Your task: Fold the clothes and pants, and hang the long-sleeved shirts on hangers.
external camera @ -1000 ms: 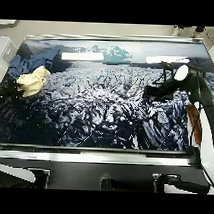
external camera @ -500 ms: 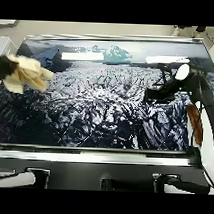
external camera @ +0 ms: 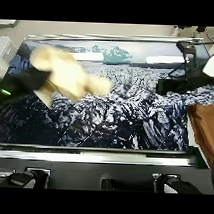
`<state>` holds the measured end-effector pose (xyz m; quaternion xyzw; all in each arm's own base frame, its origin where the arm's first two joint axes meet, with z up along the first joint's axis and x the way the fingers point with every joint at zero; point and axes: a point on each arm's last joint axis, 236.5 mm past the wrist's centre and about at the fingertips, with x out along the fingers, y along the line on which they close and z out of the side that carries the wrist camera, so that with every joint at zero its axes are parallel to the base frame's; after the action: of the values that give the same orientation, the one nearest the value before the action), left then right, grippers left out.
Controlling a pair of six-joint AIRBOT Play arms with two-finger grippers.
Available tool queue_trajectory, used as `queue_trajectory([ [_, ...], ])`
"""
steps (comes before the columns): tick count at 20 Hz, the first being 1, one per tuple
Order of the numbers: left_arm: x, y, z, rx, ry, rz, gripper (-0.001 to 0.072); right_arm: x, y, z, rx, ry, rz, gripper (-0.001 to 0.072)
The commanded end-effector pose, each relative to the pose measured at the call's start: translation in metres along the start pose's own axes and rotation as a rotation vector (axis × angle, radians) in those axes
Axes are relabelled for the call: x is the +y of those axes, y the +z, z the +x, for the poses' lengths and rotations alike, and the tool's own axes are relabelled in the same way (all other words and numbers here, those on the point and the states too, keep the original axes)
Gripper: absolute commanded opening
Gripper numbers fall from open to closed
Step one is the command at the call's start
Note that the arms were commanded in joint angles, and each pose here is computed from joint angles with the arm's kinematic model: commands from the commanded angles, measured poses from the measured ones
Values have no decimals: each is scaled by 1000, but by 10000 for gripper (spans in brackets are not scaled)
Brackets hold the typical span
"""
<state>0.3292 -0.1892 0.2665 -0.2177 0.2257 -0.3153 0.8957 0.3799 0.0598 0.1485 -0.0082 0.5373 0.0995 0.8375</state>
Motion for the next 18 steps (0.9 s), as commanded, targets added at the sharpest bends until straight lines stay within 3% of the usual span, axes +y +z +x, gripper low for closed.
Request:
queue_trajectory([
  [1,-7,-127,47,276,-33,-162,20,4,-22,-30,25,-3,-9,630],
  [6,11,-277,129,521,100,-366,35,6,-42,-27,117,5,45,630],
  [7,12,-289,137,561,111,-395,302,5,-41,-21,130,5,64,631],
  [8,11,-293,142,609,111,-428,704,6,-42,-15,151,9,84,631],
  [11,35,-241,123,721,72,-304,718,24,-52,18,252,105,108,630],
  [13,89,-194,87,753,172,-287,717,39,-69,53,308,182,149,632],
  [16,174,-177,9,810,377,-362,716,43,-121,107,419,206,232,646],
  [18,200,-206,-26,879,413,-488,712,51,-163,133,502,233,309,679],
])
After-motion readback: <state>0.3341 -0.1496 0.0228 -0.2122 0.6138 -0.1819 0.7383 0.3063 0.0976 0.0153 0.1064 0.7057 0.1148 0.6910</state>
